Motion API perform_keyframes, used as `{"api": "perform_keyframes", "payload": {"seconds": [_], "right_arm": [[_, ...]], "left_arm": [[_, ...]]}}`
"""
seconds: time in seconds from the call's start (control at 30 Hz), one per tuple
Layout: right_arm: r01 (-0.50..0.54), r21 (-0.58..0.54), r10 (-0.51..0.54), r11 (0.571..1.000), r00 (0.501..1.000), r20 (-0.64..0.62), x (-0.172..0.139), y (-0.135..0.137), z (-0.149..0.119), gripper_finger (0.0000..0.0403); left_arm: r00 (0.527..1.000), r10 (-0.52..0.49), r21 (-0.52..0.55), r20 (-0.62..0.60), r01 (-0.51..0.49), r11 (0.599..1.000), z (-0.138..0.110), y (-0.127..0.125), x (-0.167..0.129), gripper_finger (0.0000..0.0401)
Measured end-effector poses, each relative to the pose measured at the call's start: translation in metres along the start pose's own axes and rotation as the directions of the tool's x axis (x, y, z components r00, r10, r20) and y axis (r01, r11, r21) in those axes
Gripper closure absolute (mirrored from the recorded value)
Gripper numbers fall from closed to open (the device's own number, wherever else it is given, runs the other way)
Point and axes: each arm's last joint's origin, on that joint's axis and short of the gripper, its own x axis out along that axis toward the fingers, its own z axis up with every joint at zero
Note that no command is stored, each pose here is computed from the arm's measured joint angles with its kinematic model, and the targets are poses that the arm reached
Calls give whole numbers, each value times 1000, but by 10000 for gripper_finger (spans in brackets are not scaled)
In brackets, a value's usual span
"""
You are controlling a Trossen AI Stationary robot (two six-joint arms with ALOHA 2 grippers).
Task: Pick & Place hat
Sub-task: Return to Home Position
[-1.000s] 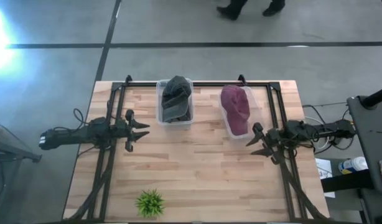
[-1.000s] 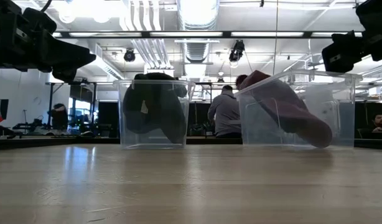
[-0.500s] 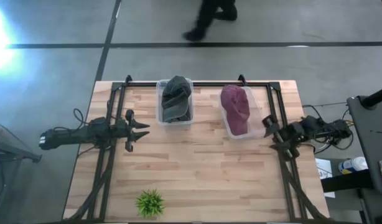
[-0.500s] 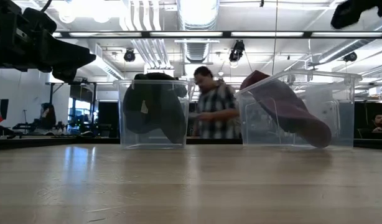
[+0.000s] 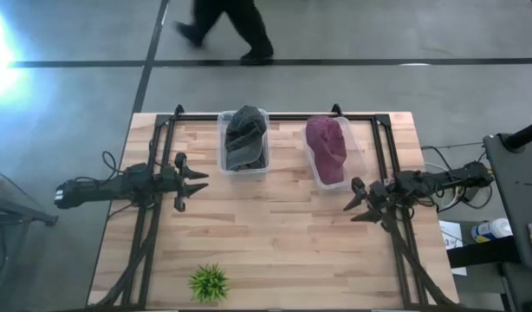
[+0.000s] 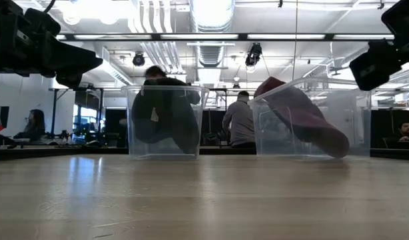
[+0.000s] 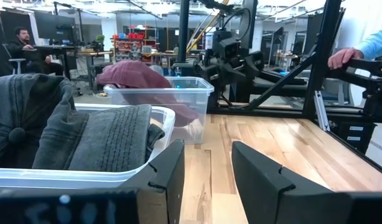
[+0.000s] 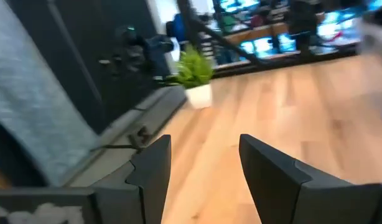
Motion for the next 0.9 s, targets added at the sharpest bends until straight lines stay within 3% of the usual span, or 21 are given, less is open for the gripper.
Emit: {"api": "perform_keyframes", "payload": {"seconds": [0.13,0.3,0.37,0.47,0.6,0.73,0.9], "right_arm": [[154,-5,-154,988,988,20,3,-6,-1,218],[333,35,-335,942,929,155,1,-9,8,218],[363,19,-358,932,910,208,0,-9,12,218],[328,-25,-309,944,912,270,-3,-5,18,218],[182,-66,-155,981,944,291,-7,1,21,218],[47,-209,6,977,969,247,-8,5,21,218],[78,-321,-5,944,975,222,-8,1,19,218]], "left_arm": [[1000,0,0,0,0,1000,0,0,0,273],[1000,0,0,0,0,1000,0,0,0,273],[1000,1,0,0,-1,1000,0,0,0,273],[1000,1,0,0,-1,1000,0,0,0,273],[1000,3,0,1,-3,1000,0,0,0,273],[1000,4,0,1,-4,1000,0,0,0,273],[1000,4,0,1,-4,1000,0,0,0,273]]}}
